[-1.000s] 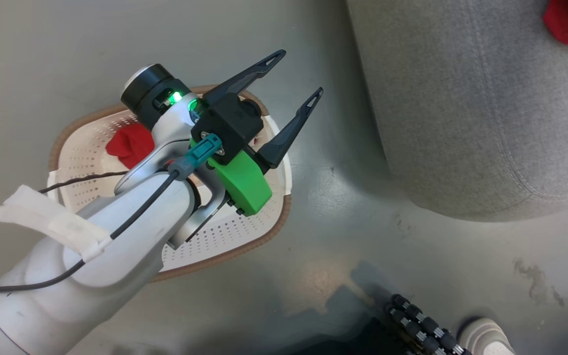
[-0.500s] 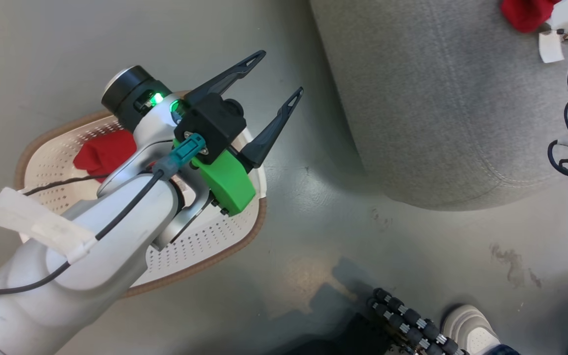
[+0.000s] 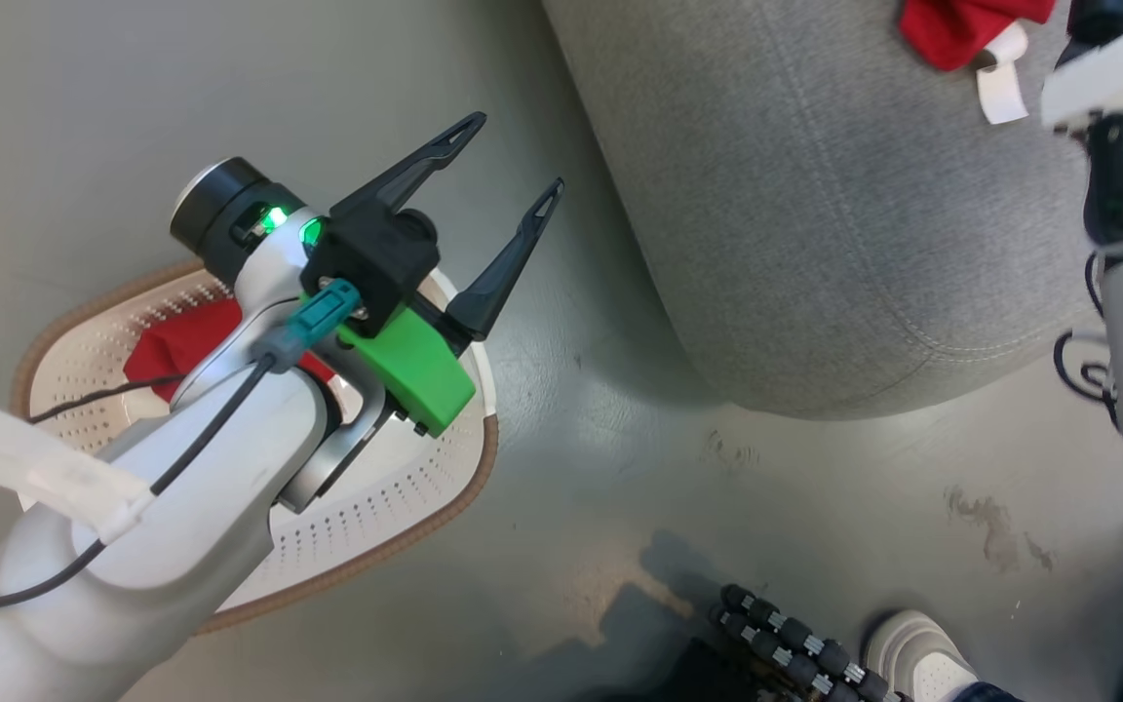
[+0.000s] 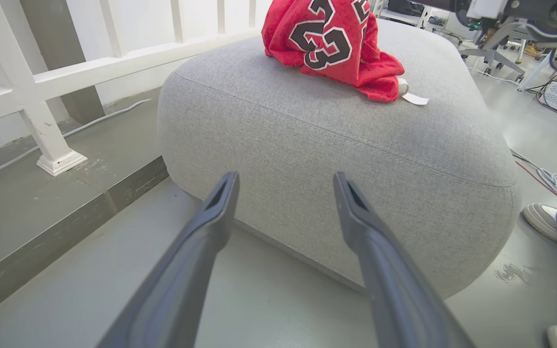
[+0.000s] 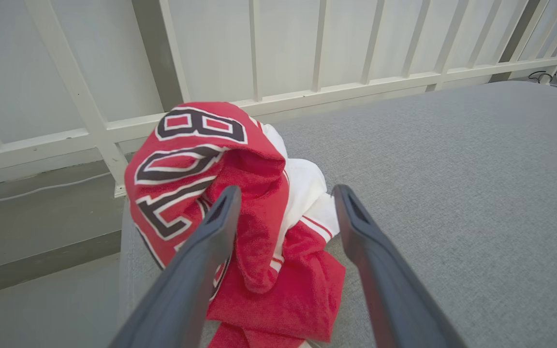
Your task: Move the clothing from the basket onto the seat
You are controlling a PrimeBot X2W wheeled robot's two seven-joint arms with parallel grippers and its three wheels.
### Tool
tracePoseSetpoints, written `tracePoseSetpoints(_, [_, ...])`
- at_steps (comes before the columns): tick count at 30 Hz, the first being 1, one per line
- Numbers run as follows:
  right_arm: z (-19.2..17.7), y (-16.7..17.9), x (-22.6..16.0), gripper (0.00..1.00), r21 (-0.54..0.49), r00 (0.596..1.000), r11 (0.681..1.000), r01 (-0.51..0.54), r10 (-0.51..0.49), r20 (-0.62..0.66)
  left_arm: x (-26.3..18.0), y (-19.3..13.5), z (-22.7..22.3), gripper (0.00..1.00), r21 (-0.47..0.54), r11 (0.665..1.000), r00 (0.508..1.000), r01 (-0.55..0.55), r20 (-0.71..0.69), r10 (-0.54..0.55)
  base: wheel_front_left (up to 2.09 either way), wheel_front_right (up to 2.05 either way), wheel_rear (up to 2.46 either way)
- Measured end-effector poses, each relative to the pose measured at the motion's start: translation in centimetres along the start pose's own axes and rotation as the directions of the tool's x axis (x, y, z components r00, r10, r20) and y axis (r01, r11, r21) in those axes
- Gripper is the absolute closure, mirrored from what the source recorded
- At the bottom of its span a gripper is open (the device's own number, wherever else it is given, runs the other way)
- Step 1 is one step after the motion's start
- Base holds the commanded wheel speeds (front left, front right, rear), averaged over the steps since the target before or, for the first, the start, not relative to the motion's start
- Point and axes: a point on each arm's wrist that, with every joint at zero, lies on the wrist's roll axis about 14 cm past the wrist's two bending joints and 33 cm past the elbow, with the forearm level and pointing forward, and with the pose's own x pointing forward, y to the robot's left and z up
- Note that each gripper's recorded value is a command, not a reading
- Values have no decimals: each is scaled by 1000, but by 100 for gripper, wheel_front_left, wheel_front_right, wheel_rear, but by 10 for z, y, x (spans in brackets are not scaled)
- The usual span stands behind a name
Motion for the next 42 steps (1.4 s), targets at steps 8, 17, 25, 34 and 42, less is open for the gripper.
tracePoseSetpoints(8, [18, -2, -23, 0, 3, 998, 1000, -15, 14, 58, -5, 3, 20, 0, -14, 998, 997, -53, 59, 54, 0, 0, 0])
tracePoseSetpoints(17, [58, 29, -37, 0, -11, 978, 993, -115, 115, 175, -32, 29, 37, 0, -15, 973, 969, -229, 89, 230, 0, 0, 0])
tracePoseSetpoints(25, [62, 82, -58, 0, -16, 945, 965, -260, 258, 201, -99, 68, 37, 0, -22, 875, 874, -484, 39, 485, 0, 0, 0])
tracePoseSetpoints(34, [59, 123, -88, 0, 51, 916, 932, -358, 340, 212, -175, 85, 65, 0, -40, 723, 719, -689, 84, 690, 0, 0, 0])
tracePoseSetpoints(42, [49, 142, -124, 0, 91, 904, 912, -400, 377, 201, -254, 77, 79, 0, -19, 569, 563, -822, 122, 818, 0, 0, 0])
